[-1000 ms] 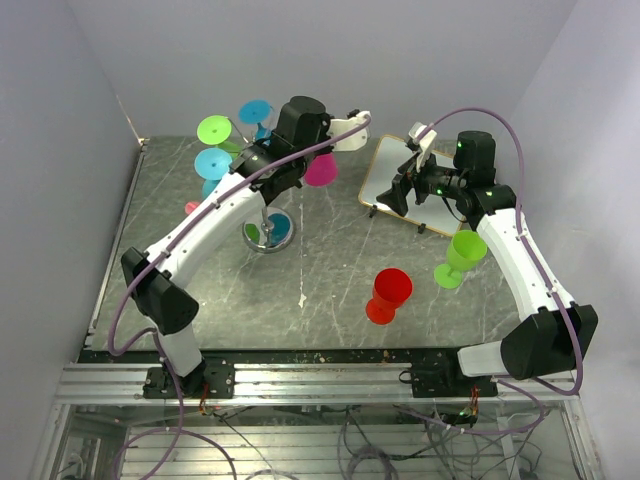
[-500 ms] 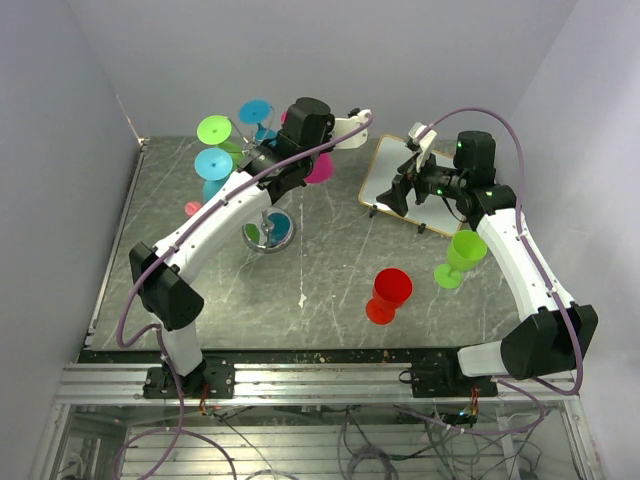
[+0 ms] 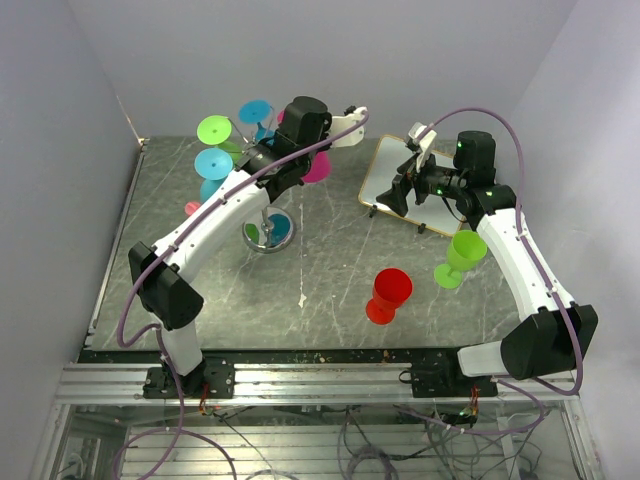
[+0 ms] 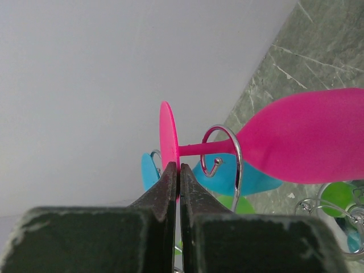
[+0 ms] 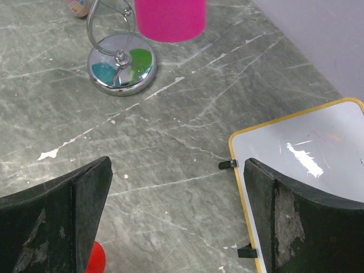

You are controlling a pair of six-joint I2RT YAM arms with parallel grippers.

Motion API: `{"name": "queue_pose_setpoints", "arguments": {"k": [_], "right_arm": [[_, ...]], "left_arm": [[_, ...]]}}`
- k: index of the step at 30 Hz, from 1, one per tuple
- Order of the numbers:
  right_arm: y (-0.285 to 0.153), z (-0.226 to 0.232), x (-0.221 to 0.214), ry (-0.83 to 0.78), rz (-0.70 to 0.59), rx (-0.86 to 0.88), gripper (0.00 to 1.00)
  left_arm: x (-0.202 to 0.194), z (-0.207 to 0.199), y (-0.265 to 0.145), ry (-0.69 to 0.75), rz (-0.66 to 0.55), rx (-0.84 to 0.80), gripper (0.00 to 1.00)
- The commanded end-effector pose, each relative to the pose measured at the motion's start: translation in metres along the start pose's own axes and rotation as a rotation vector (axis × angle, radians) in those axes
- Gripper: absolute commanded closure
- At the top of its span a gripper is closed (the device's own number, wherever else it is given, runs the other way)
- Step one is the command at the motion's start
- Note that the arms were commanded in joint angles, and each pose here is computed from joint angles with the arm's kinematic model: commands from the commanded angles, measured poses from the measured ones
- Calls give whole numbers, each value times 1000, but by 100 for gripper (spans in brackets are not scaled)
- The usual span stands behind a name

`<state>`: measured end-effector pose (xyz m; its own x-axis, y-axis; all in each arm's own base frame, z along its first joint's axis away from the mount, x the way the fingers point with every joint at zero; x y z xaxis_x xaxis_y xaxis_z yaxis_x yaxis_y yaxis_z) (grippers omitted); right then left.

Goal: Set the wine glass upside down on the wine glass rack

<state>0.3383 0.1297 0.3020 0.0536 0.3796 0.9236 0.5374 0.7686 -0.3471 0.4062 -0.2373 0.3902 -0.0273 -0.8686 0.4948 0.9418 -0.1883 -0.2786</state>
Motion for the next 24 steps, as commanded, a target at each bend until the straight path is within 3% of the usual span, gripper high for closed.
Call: {"name": "queue_pose_setpoints", "arguments": {"k": [1, 24], "right_arm": [[-2, -1, 3, -17, -14, 0, 0], [-3, -1, 1, -24, -9, -8, 0]], "left_arm": [[-4, 4, -5, -25, 6, 7, 92], [-13, -6, -13, -35, 22, -48, 76]]}}
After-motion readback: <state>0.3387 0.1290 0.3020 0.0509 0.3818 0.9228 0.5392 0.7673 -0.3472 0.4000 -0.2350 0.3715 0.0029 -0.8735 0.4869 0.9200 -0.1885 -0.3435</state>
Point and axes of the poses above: each gripper's point midway between its finger pads, its own y axis out along the fingers, its own z axis along the line the jaws close on, x = y × z, the point moved 5 cm from there along -y, back along the fingers, and after that the axes turned 5 degrees about -y, right-handed, at the moved point
